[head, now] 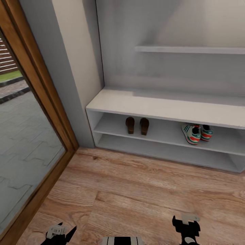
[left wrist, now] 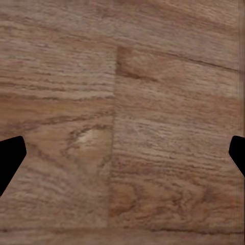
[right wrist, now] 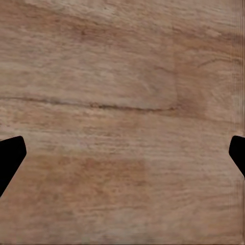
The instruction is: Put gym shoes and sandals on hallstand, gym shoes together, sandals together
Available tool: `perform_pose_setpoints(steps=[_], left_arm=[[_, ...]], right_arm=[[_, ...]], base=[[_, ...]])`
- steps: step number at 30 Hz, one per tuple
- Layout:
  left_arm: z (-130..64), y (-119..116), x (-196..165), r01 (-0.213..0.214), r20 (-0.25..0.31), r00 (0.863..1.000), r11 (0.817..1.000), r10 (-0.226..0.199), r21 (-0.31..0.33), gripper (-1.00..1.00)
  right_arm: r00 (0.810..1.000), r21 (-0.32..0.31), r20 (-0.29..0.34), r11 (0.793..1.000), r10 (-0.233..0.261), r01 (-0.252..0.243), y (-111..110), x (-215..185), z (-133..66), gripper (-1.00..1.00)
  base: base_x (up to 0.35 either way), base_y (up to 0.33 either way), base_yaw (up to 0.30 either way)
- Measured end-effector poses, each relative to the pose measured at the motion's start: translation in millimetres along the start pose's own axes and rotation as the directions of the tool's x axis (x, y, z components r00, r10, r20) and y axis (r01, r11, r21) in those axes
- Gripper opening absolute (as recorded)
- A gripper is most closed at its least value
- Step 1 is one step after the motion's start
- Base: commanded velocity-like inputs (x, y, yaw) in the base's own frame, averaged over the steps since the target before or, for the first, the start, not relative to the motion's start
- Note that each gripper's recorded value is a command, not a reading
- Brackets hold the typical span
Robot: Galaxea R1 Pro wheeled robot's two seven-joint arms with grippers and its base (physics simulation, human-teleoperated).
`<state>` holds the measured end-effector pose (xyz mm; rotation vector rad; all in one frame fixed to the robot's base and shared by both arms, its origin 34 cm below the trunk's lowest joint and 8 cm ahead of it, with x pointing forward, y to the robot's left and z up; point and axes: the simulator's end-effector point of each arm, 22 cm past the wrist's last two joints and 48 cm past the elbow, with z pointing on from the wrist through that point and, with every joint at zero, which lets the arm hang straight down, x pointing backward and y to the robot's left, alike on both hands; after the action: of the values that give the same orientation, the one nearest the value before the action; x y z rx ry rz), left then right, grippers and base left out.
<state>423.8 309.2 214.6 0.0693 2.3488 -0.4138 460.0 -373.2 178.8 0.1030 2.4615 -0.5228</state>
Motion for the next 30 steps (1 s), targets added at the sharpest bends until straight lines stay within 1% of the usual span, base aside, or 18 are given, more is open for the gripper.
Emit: perform_pose_setpoints(steps=[20,23,26,30], left_arm=[[-1.2,2,2,0.004,-0.004,1.000,1.000,-0.004,-0.005,1.00],[-2.1,5,2,0.007,-0.003,1.000,1.000,-0.007,-0.015,1.00],[-5.9,16,-5,0.015,0.016,1.000,0.999,-0.015,-0.052,1.00],[-10.8,27,-15,0.023,0.043,0.999,0.996,-0.020,-0.082,1.00]], right_arm=[[1.000,0.000,-0.010,1.000,-0.003,0.003,-1,8,-3.2,1.00],[1.000,0.000,-0.011,1.000,-0.004,0.004,0,9,-3.5,1.00],[1.000,-0.002,-0.006,1.000,0.000,0.000,0,8,-6.8,1.00],[1.000,-0.003,0.004,1.000,0.006,-0.006,0,5,-11.0,1.00]], base=[[0.000,0.000,-0.279],[0.000,0.000,-0.288],[0.000,0.000,-0.288],[0.000,0.000,-0.288]])
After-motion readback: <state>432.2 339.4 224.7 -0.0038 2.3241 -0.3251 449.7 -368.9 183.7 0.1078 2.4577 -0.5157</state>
